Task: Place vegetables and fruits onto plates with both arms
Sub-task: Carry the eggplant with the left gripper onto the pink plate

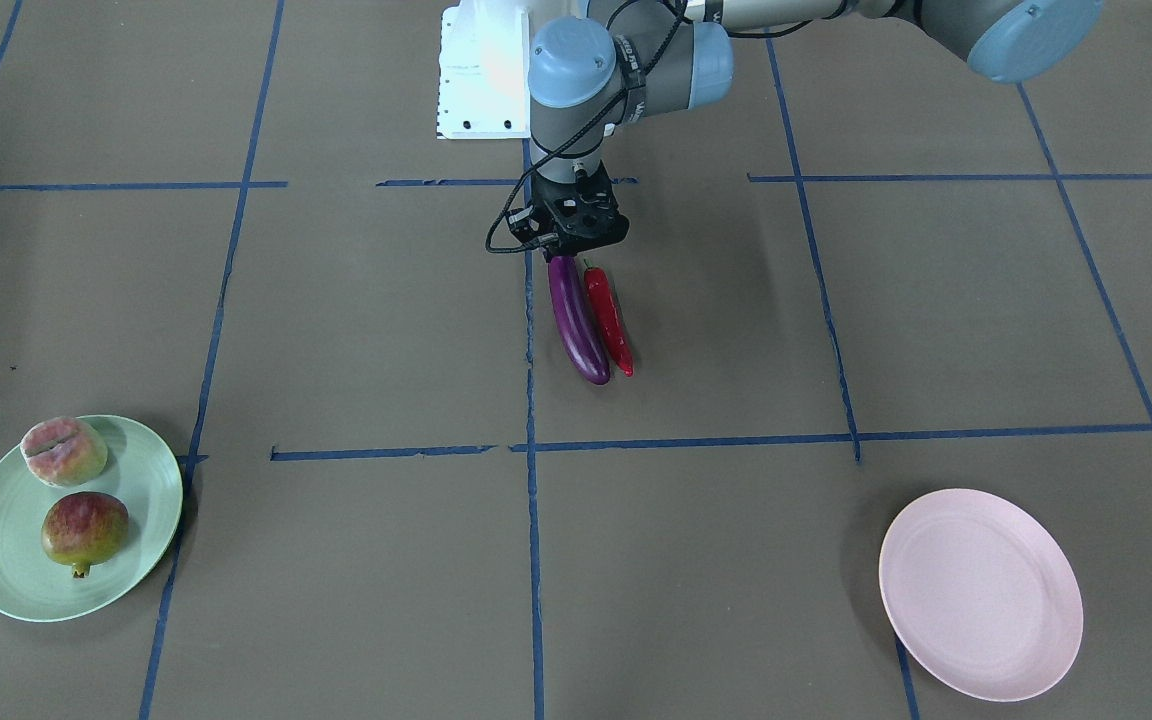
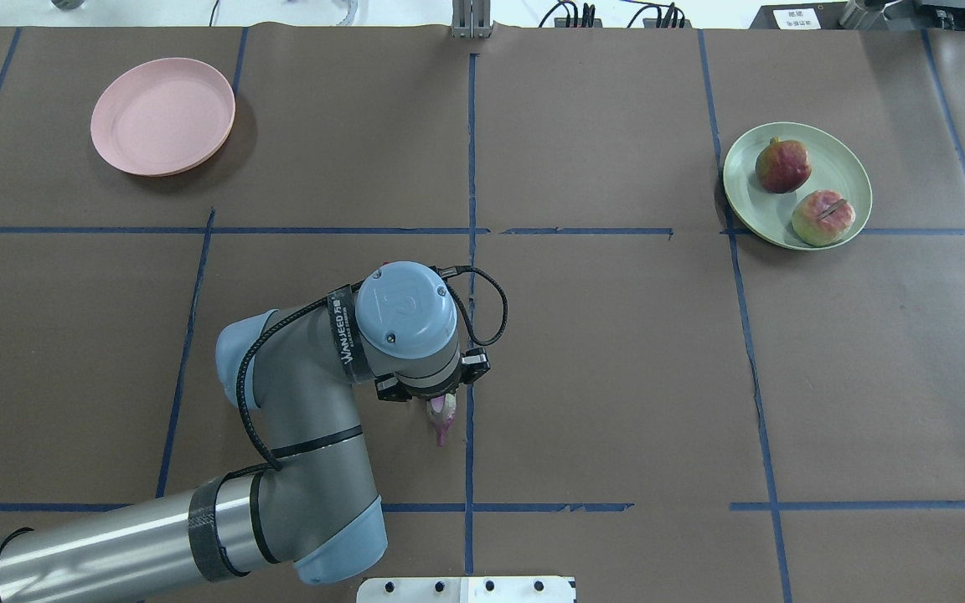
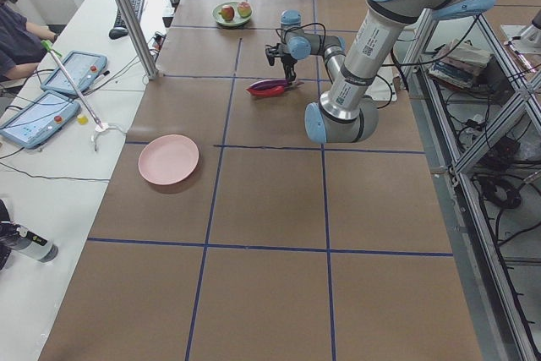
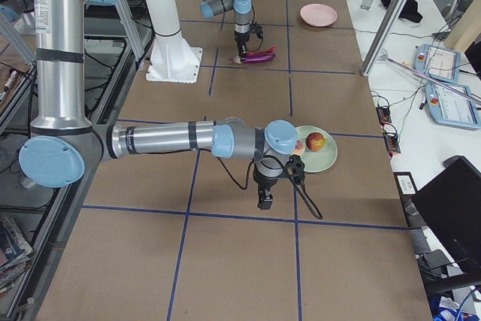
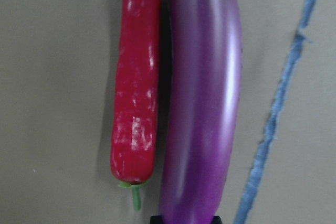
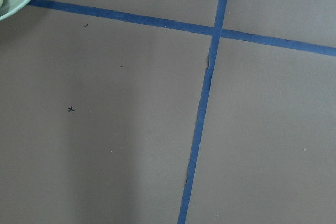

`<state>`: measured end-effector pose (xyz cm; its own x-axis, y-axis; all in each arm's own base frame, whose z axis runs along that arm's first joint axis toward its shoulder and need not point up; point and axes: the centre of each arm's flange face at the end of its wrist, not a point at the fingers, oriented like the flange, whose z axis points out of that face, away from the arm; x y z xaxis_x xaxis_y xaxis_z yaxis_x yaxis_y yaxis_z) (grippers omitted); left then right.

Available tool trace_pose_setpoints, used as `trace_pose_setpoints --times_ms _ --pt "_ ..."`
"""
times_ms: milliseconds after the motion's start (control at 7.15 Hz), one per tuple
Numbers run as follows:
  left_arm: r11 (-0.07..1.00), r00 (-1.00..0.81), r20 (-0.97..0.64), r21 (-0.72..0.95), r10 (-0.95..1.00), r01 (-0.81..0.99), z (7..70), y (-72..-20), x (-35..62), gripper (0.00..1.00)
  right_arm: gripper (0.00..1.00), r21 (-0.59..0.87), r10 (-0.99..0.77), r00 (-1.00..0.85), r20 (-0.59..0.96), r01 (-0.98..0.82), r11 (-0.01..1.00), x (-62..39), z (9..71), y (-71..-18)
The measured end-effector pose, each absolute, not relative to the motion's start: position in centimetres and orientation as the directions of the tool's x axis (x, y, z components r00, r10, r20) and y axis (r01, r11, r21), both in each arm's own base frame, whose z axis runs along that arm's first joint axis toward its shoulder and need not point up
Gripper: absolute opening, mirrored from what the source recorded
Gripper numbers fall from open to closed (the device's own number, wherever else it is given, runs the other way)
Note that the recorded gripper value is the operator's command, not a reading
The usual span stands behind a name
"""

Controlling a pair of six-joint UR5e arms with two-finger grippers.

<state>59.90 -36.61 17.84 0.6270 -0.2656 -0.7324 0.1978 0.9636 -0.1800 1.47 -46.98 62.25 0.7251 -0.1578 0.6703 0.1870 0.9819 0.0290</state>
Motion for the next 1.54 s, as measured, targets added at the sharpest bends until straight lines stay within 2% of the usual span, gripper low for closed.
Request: trace_pose_setpoints --times_ms 280,559,699,978,1258,1398,1538 --pt "0.957 0.555 -0.786 -0.162 -0.273 0.241 15.0 -39.5 55.8 0.00 1.00 0.029 -0.158 0.725 0.670 0.187 0.982 1.5 62.2 -47.0" --pt "0.924 0.514 -0.793 -0.150 -0.326 0.353 15.4 -46.4 49.7 0.00 1.00 0.029 -0.158 0.725 0.670 0.188 0.982 1.5 62.3 -47.0" --pt "0.913 0.532 -0.781 -0.117 -0.328 0.390 17.7 -51.2 45.1 0.00 1.00 0.028 -0.158 0.725 0.670 0.189 0.982 1.4 62.4 -47.1" --pt "0.937 0.628 -0.730 -0.048 -0.269 0.347 25.7 -61.0 34.5 0.00 1.00 0.026 -0.158 0.725 0.671 0.189 0.982 1.4 62.4 -47.1" --pt "0.961 0.684 -0.702 -0.001 -0.198 0.277 35.9 -68.3 30.8 0.00 1.00 0.027 -0.158 0.724 0.671 0.189 0.982 1.4 62.4 -47.1" --pt "0.969 0.698 -0.699 0.027 -0.158 0.247 41.0 -70.5 30.8 0.05 1.00 0.027 -0.158 0.724 0.672 0.189 0.982 1.4 62.4 -47.1" --pt "0.973 0.706 -0.696 0.045 -0.131 0.224 44.2 -71.4 31.1 0.98 1.00 0.027 -0.158 0.723 0.672 0.189 0.982 1.4 62.3 -47.1"
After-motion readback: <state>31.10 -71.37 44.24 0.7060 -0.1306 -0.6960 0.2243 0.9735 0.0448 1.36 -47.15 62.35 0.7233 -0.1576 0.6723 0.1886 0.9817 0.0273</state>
